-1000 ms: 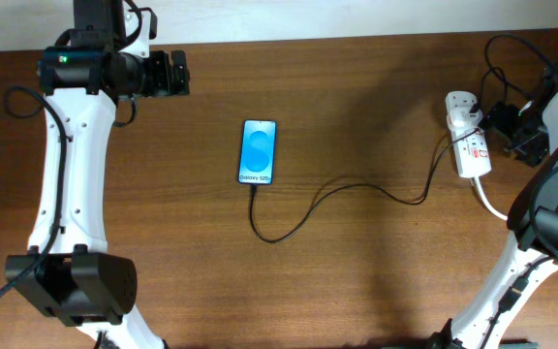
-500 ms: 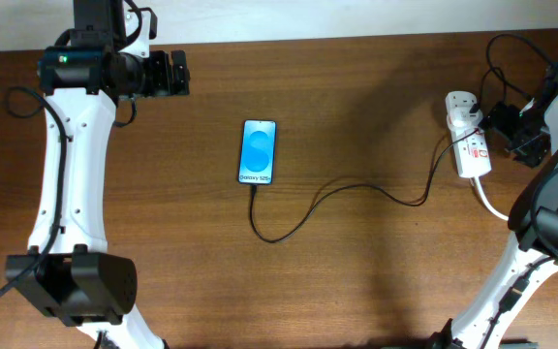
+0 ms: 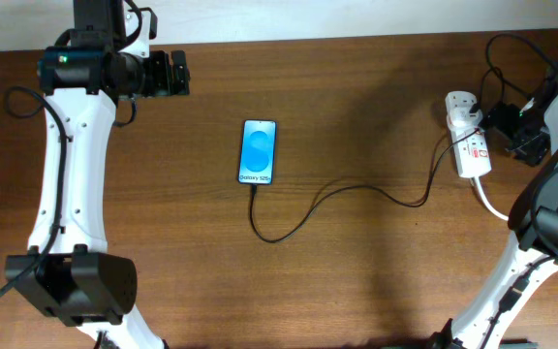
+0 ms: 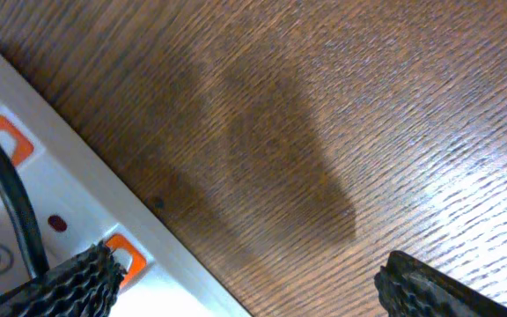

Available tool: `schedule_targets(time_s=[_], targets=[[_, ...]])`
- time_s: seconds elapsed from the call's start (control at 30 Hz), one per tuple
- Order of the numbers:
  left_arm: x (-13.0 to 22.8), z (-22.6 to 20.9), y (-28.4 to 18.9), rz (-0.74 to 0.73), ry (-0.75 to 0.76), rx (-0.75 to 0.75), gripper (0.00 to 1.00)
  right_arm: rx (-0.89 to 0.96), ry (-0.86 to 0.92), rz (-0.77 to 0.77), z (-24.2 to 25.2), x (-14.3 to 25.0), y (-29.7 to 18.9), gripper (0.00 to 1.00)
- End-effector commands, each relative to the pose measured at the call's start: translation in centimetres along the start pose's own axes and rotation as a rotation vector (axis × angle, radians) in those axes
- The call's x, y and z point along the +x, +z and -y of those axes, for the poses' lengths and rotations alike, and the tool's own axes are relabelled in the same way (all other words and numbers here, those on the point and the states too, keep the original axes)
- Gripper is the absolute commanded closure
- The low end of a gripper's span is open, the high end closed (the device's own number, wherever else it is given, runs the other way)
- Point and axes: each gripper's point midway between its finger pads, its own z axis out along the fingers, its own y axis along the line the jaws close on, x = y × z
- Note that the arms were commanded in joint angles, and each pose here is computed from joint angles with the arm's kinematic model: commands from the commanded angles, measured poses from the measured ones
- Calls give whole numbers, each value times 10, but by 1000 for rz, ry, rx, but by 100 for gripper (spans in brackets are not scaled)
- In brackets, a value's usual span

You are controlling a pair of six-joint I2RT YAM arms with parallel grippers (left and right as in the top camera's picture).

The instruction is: Plug charger to phone and switch on socket

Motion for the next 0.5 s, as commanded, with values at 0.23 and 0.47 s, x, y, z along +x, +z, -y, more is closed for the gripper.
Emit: schedule_targets(time_s=[0.23,0.47], targets=[[3,-2,5,-14,3,-8,1,-189,-42,-70,-43,14,10,2],[3,-2,5,-14,3,-8,1,-242,-56,-89,-52,18,8,2]])
